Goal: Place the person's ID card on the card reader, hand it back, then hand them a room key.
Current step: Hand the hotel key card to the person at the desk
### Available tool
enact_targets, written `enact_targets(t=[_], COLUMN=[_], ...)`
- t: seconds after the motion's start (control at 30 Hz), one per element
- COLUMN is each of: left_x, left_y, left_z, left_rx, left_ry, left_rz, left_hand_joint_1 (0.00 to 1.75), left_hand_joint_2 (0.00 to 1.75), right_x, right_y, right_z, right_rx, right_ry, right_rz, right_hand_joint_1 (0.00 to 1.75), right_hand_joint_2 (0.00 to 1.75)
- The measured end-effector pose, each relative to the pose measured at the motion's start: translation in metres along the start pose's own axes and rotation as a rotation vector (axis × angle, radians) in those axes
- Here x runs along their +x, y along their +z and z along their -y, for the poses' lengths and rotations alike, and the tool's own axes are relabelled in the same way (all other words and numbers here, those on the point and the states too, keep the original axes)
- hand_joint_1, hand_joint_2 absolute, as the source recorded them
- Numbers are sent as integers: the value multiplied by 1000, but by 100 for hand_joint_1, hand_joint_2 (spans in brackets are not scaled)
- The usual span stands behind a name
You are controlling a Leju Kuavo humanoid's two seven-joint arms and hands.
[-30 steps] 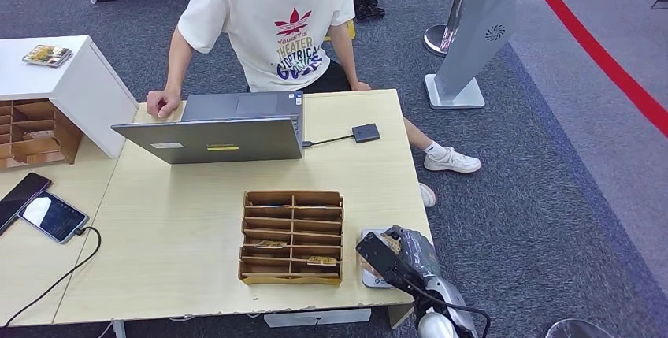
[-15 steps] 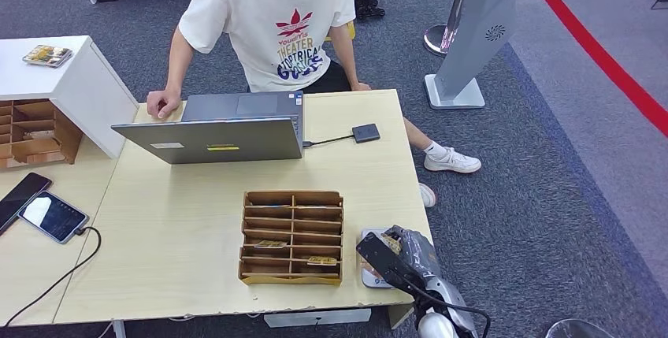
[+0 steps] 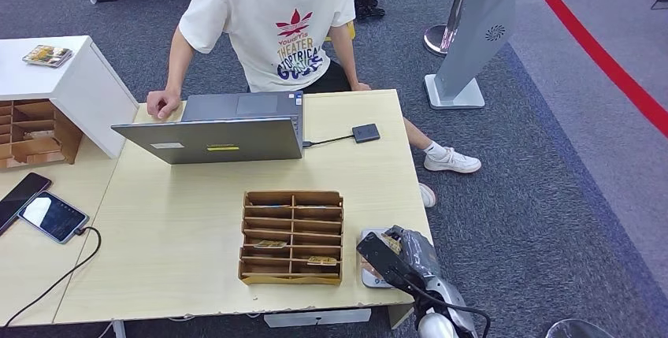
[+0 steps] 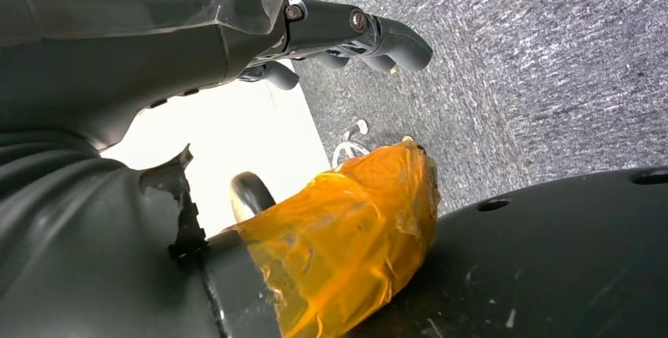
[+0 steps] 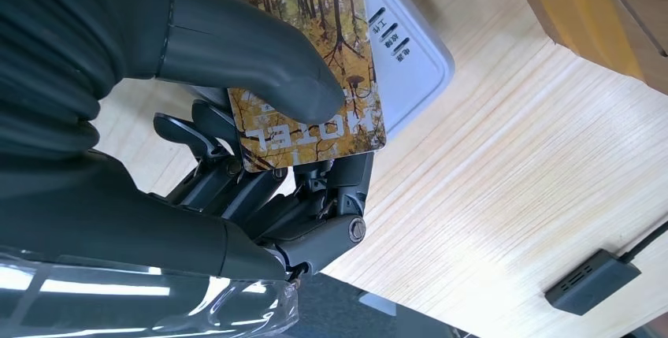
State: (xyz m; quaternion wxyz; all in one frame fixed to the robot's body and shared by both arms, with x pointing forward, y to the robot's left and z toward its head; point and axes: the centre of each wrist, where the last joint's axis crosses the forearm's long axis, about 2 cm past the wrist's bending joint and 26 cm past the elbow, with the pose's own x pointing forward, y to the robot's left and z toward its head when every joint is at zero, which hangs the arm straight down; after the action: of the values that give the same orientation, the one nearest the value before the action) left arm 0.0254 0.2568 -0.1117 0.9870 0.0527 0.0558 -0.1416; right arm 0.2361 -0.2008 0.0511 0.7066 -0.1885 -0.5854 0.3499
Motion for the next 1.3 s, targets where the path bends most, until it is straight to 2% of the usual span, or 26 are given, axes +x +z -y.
enact_targets(t=[0.43, 0.57, 0.73, 0.83, 1.03, 1.3], left_x=[0, 0, -1, -1, -1, -1], left_y=[0, 0, 1, 1, 1, 1], left_z=[1, 2, 4, 5, 6, 5], left_rx=[-1, -3, -1, 0, 3, 11], left_ry=[10, 24, 39, 42, 42, 19], left_rz=[-1, 1, 8, 8, 16, 23], left_hand_joint_1=[0, 0, 0, 0, 0, 0], left_hand_joint_2=[0, 0, 0, 0, 0, 0], right_x=[0, 13, 54, 70, 86, 103], right_y=[4, 13, 32, 44, 56, 53], right_z=[1, 14, 48, 64, 78, 82], right_rx=[-60, -233, -502, -595, -666, -622], right_ry=[-24, -82, -222, -276, -333, -363], right_rz=[36, 181, 437, 541, 644, 719], right_hand_joint_1=[175, 175, 175, 175, 175, 175], right_hand_joint_2=[175, 175, 175, 175, 175, 175])
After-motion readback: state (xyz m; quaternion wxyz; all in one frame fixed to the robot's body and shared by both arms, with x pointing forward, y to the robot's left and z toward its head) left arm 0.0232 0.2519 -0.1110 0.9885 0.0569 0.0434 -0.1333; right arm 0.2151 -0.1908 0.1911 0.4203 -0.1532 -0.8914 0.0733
